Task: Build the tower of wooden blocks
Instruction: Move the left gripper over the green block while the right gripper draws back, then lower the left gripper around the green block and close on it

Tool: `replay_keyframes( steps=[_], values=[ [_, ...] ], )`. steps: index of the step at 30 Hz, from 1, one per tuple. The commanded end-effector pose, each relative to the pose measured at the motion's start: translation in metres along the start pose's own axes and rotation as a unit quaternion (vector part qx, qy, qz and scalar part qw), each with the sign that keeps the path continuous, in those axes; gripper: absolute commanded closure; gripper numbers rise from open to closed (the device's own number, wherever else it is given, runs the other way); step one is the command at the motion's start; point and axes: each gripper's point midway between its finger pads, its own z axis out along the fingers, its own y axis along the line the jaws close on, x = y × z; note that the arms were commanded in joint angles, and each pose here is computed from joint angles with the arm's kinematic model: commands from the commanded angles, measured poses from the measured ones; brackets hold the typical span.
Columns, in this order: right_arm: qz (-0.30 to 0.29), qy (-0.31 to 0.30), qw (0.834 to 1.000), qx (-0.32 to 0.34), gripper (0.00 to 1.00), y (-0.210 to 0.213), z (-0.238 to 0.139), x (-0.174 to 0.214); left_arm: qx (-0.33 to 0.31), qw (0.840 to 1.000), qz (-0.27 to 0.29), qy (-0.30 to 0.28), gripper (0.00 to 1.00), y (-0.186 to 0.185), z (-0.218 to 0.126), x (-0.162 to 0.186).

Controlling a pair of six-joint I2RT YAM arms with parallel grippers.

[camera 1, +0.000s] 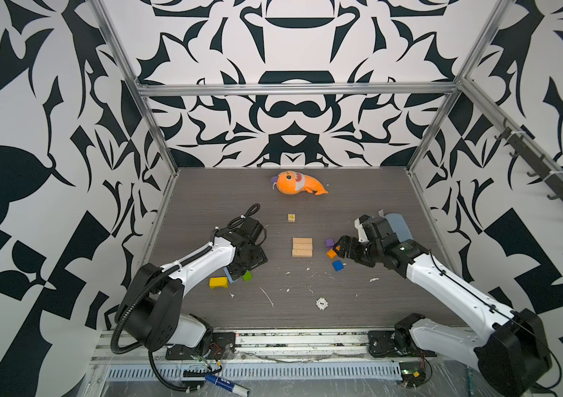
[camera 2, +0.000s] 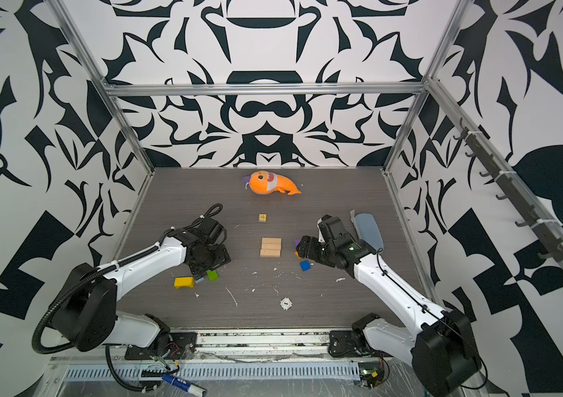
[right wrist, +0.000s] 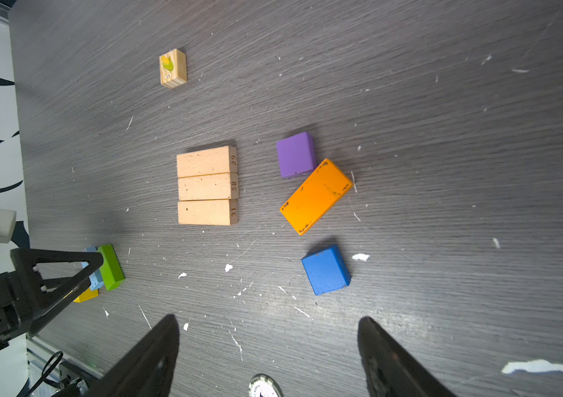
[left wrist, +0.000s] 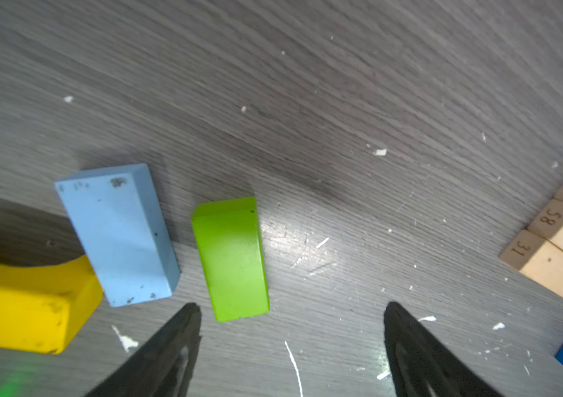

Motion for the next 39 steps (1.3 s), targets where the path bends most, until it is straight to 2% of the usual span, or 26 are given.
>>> replay_keyframes(
  steps=[1,5,39],
  values=[
    [-0.005,-0.020,1.000,-0.008,0.14,0.010,-0.009,-0.013,-0.037,0.999,-0.003,-0.001,0.18,0.013,0.007,-0.001],
    [-0.005,-0.023,1.000,-0.009,0.14,0.010,-0.010,-0.013,-0.052,0.999,0.007,0.001,0.24,0.015,0.011,-0.003],
    [-0.008,-0.034,0.999,-0.013,0.16,0.011,-0.018,-0.014,-0.068,0.997,-0.002,0.033,0.43,0.030,0.039,0.003]
  ],
)
